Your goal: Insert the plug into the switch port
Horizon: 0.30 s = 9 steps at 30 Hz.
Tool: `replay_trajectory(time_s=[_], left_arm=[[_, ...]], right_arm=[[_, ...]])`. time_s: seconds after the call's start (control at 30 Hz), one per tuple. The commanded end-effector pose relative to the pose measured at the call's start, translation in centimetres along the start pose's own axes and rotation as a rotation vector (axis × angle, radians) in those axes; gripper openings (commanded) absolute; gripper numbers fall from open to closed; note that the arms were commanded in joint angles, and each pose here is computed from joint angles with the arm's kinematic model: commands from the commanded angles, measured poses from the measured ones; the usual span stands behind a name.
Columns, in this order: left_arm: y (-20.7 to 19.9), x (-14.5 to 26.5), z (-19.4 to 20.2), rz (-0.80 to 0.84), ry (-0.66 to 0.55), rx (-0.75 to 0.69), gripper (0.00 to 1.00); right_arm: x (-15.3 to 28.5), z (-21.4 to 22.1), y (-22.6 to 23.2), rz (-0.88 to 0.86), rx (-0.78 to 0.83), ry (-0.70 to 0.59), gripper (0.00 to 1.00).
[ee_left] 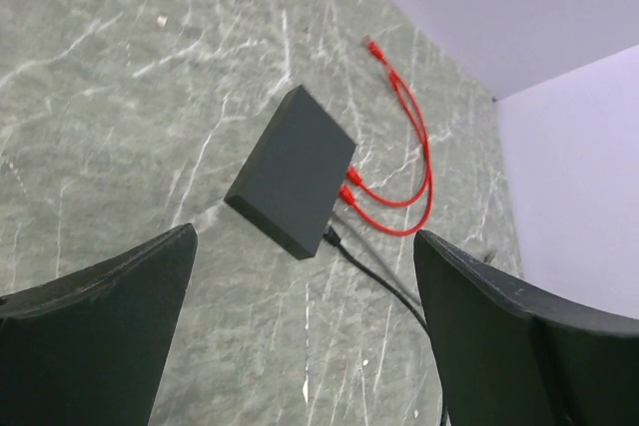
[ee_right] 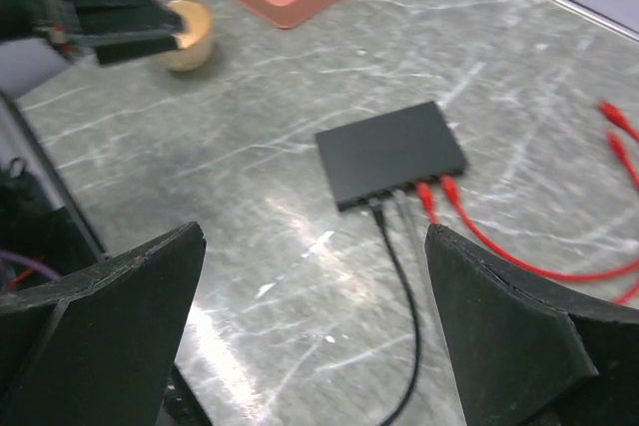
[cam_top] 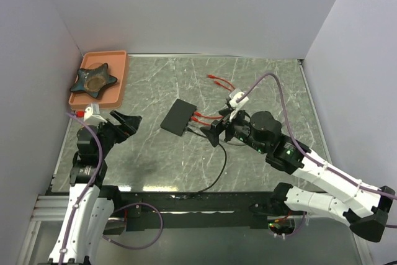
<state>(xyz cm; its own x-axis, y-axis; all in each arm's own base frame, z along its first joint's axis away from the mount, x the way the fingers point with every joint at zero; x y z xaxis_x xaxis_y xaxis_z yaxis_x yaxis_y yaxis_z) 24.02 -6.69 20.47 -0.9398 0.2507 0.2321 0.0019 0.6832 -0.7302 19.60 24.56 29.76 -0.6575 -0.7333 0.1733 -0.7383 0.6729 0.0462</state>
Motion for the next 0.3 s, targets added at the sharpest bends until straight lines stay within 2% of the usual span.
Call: replay_trajectory(time_s=[0.0, 0.1, 0.27], left_arm=[[-1.1, 0.7, -1.2, 0.046, -0.065, -0.014, 0.96], [-1.1, 1.1, -1.5, 0.048, -0.106, -0.006, 0.96], [-0.6, 1.5, -2.2, 0.04, -0.178, -0.03, 0.96]], right_arm=[[0.9, 1.1, -2.4, 0.143, 0.02, 0.026, 0.99], [0.8, 1.8, -3.3, 0.203, 0.003, 0.048, 0.99], [1.6, 3.0, -7.1, 0.42, -0.079, 0.076, 0.99]])
Point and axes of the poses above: each gripper's point midway between its finger pads, its own x axis back along the fingers, its own y axis along the line the jaws close on, z = x × y, the point moved 2 cm from there along x, back along the fingers, and after that the axes turned 3 degrees about x, right-handed, at the moved point
